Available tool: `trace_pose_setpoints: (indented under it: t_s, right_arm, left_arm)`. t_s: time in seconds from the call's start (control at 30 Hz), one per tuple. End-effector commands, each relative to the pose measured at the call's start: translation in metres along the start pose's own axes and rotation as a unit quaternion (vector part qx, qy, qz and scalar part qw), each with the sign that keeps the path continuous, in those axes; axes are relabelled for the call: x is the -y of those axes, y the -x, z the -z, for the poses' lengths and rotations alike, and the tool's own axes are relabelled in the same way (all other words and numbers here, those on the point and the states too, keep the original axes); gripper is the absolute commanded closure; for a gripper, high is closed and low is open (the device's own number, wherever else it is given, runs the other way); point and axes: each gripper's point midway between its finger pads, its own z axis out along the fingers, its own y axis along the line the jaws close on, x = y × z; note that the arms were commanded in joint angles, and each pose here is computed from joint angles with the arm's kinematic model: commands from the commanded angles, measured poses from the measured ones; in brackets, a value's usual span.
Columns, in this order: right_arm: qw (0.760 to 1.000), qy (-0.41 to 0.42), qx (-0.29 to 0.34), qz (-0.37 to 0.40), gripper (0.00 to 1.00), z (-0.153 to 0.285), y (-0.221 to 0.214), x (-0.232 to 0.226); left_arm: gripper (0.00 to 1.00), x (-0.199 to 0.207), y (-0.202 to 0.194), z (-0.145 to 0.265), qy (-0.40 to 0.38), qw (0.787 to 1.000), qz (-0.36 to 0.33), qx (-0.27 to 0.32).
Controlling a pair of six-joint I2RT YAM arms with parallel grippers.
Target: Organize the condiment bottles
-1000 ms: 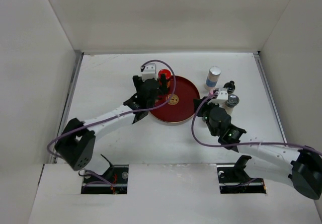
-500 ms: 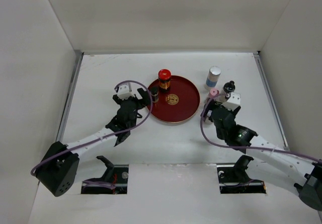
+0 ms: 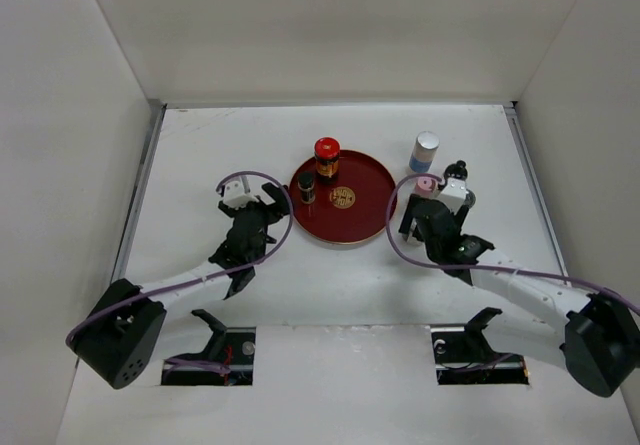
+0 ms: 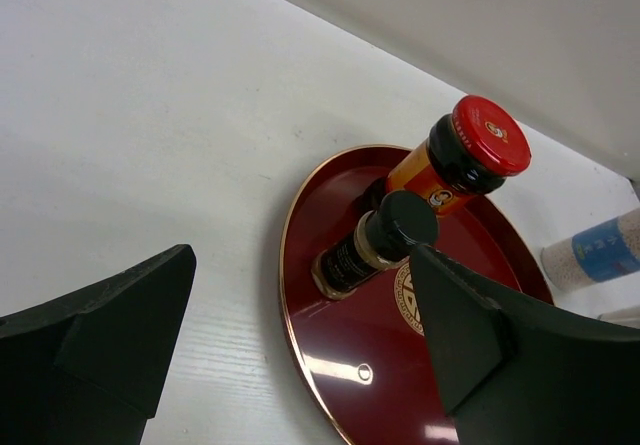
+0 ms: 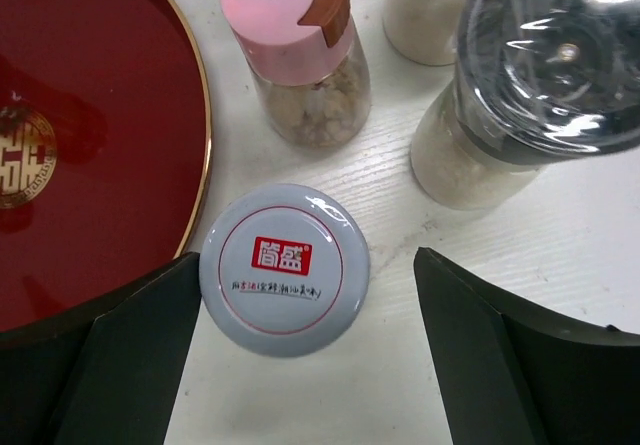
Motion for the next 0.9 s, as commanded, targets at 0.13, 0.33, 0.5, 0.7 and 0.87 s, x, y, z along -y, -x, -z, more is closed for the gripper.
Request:
trace_pose_setpoints:
  t_s: [0.13,0.33,0.5,0.7,0.87]
  right_arm:
    - [0.999,0.037,0.018,-0.005,0.23,-0.014,0.021,-0.026]
    - [0.995,0.028,0.093,-0.008,0.56,0.013,0.067,-0.026]
    - [0.988,0.099,0.121,-0.005,0.54,0.046,0.105,-0.072]
    - [0.970,0.218,0.105,0.004,0.54,0.047,0.094,-0.177]
    - [0.961,0.259,0.093,0.029,0.54,0.038,0.082,-0.242]
  left_arm:
    - [0.11,0.006,0.006,-0.005,-0.014,0.999,0.031,0.013]
    - [0.11,-0.001,0.007,-0.005,-0.006,0.999,0.035,0.016]
    - [0.11,-0.010,0.009,-0.006,0.005,0.998,0.053,0.022]
    - [0.11,-0.020,0.010,-0.006,0.016,0.998,0.058,0.025]
    - [0.11,-0.022,0.011,-0.005,0.017,0.998,0.059,0.027]
